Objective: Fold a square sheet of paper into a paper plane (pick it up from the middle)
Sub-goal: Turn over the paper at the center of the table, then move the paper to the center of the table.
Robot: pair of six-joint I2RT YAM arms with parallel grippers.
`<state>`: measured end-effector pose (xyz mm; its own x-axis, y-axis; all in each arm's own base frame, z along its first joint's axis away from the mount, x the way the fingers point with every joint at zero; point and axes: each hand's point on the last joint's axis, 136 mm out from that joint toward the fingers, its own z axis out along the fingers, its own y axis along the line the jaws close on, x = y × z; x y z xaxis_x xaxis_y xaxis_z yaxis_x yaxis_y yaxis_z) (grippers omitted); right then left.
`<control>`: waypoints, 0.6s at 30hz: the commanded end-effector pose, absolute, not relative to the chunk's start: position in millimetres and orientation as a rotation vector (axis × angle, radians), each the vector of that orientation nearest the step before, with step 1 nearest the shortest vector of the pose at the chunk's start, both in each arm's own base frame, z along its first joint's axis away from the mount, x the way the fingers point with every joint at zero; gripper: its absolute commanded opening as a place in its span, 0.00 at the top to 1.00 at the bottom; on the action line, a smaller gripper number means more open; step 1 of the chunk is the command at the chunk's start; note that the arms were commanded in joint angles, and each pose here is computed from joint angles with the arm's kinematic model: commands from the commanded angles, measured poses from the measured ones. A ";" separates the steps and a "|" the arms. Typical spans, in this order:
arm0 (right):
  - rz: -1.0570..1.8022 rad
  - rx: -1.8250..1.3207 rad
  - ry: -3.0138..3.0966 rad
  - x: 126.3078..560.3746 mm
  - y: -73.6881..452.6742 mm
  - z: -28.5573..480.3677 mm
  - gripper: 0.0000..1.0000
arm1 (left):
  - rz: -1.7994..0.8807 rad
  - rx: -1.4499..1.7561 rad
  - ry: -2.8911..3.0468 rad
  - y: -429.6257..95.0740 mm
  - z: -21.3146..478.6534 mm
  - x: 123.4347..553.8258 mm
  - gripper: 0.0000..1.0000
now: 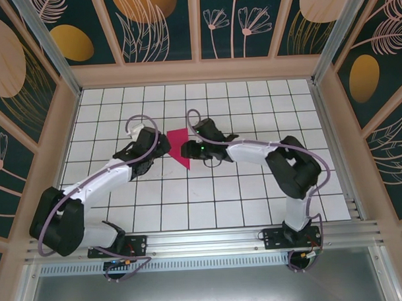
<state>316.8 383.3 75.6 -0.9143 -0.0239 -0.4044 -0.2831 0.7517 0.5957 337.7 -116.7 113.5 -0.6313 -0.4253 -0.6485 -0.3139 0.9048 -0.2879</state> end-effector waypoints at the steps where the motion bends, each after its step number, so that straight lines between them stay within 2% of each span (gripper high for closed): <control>1: 1.039 -0.284 2.589 314.2 413.3 74.1 0.54 | -0.249 -0.620 2.256 -105.6 115.8 335.0 0.01; 9: 0.959 -0.305 2.686 328.9 424.9 31.6 0.54 | -0.271 -0.633 2.271 -102.9 108.3 331.0 0.01; 18: 0.792 -0.357 2.792 321.4 391.6 -4.1 0.55 | -0.274 -0.624 2.282 -104.3 105.4 331.9 0.01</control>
